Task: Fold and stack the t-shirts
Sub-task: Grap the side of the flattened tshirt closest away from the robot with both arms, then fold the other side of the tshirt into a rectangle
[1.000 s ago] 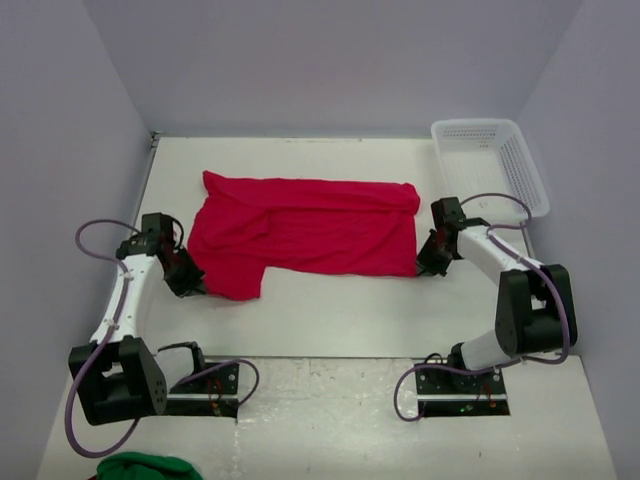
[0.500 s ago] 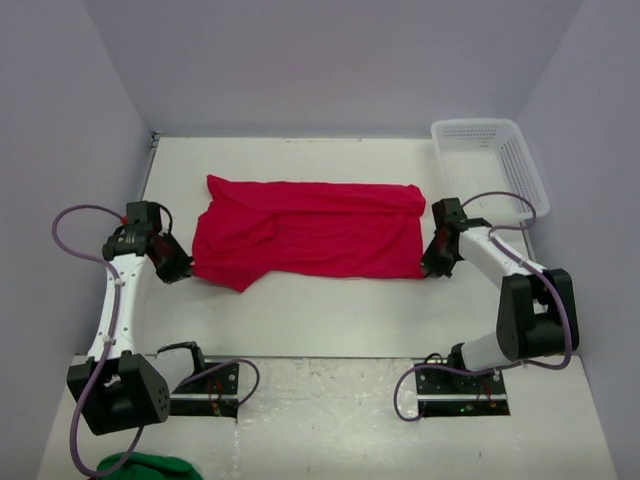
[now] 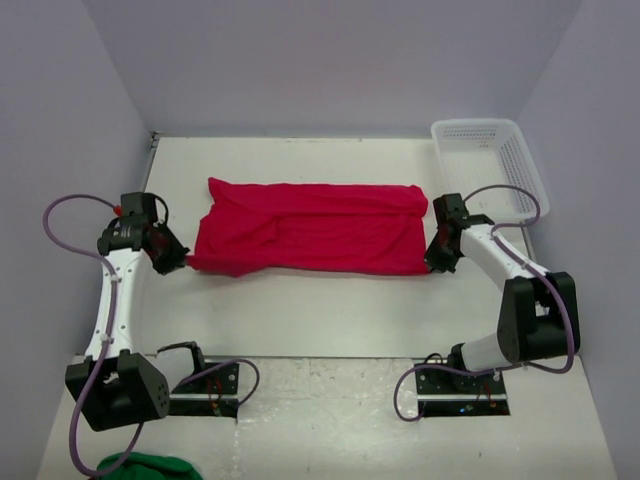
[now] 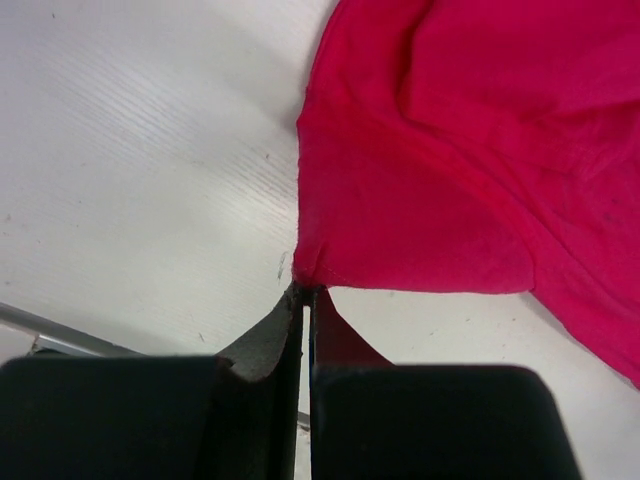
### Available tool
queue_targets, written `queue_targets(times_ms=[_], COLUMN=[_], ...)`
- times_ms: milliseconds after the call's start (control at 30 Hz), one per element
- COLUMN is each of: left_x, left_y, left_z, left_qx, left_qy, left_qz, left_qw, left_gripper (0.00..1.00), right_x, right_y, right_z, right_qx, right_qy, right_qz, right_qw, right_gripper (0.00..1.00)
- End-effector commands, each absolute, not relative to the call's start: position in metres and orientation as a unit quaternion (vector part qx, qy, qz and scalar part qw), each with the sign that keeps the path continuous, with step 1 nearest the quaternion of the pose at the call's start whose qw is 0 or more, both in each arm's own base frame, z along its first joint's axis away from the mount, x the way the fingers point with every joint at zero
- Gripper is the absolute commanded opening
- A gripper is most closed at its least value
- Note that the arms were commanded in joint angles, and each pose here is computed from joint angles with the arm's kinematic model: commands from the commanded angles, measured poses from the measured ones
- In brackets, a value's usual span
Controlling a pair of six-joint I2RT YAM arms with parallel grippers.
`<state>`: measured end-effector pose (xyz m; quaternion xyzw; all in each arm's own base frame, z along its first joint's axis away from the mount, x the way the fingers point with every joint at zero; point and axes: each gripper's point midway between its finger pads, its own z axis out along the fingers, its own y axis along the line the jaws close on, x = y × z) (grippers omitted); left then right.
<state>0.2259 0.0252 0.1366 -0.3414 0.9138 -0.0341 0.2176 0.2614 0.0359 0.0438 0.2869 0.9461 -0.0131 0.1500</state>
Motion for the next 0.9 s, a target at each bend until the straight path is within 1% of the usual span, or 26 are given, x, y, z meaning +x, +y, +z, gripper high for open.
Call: queue_targets(times_ms=[0,167,533,867], left_x=[0.244,0.259,0.285,0.320], left_y=[0.040,0.042,0.042,0.033], left_z=[0.162,0.173,0.169,0.200], left_qx=[-0.341,-0.337,-0.318,-0.287], left_qy=[0.902,0.896,0.898,0.893], left_qz=[-0.014,-0.021,-0.037,-0.066], left_qw=[0.266,0.289,0.301,0.340], left_gripper=[0.00,0.00,0.00,0.00], right_x=[0.274,0.279,0.296,0.318], right_y=[0.027,0.027,0.024,0.020], right_z=[0.062,0.066,0.087,0.095], right_qx=[0.285,0.281,0.265,0.264], right_qy=[0.941,0.940,0.938,0.935], right_qz=[-0.030,-0.029,-0.049,-0.070], right_qw=[0.181,0.190,0.217,0.225], right_gripper=[0.00,0.00,0.00,0.00])
